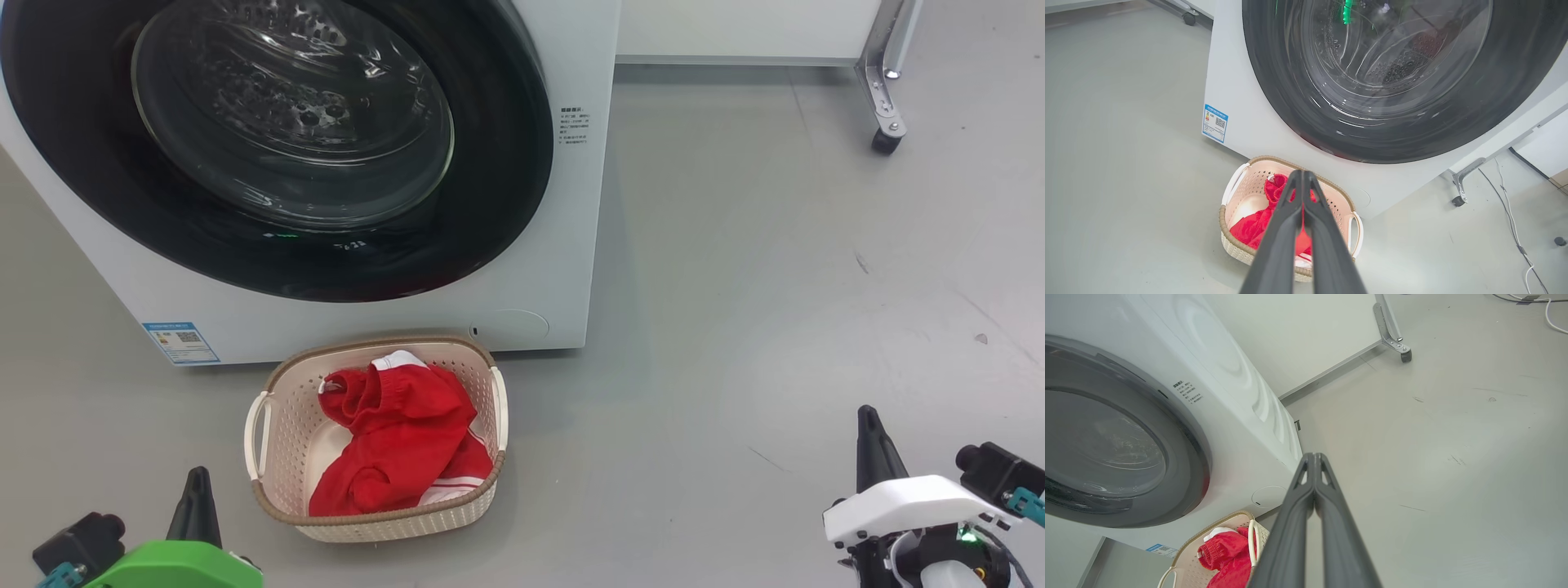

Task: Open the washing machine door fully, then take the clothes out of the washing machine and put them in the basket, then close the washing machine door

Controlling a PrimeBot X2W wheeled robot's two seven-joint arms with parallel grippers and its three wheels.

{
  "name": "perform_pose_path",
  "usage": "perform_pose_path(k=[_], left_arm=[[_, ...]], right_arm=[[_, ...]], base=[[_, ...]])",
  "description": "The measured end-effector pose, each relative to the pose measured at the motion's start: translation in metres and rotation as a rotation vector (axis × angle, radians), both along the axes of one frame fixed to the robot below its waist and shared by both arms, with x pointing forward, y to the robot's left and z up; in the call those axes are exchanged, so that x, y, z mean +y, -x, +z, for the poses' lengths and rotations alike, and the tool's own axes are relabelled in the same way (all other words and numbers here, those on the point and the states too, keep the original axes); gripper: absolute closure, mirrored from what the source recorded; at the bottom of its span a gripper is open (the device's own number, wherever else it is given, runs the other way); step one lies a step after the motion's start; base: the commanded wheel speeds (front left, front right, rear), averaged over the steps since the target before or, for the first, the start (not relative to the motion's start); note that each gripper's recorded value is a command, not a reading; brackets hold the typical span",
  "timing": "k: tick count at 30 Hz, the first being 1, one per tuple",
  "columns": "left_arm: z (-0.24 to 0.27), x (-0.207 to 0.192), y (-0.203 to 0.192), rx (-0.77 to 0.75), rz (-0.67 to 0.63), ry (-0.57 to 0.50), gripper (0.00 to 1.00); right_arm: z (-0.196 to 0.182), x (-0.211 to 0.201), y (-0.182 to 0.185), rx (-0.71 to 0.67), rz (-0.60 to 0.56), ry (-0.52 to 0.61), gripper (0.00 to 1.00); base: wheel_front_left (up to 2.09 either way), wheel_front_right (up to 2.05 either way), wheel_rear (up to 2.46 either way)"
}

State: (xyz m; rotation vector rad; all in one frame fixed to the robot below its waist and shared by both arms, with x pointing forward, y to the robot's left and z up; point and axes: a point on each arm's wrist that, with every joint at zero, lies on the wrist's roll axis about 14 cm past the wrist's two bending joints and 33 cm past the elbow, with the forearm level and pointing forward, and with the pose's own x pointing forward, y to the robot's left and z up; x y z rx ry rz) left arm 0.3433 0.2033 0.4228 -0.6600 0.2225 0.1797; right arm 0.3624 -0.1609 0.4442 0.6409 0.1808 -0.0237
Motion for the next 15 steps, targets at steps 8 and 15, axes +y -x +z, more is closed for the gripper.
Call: perform_pose_path(k=[8, 15], left_arm=[[0.002, -0.001, -0.003, -0.006, 0.019, 0.097, 1.0], [0.006, -0.002, -0.006, -0.021, 0.036, 0.19, 1.0]], right_arm=[[0.0, -0.006, -0.001, 0.016, -0.033, -0.097, 1.0], [0.001, -0.011, -0.002, 0.023, -0.062, -0.187, 1.0]], base=[[0.0, 0.0, 0.0], [0.0, 0.0, 0.0]])
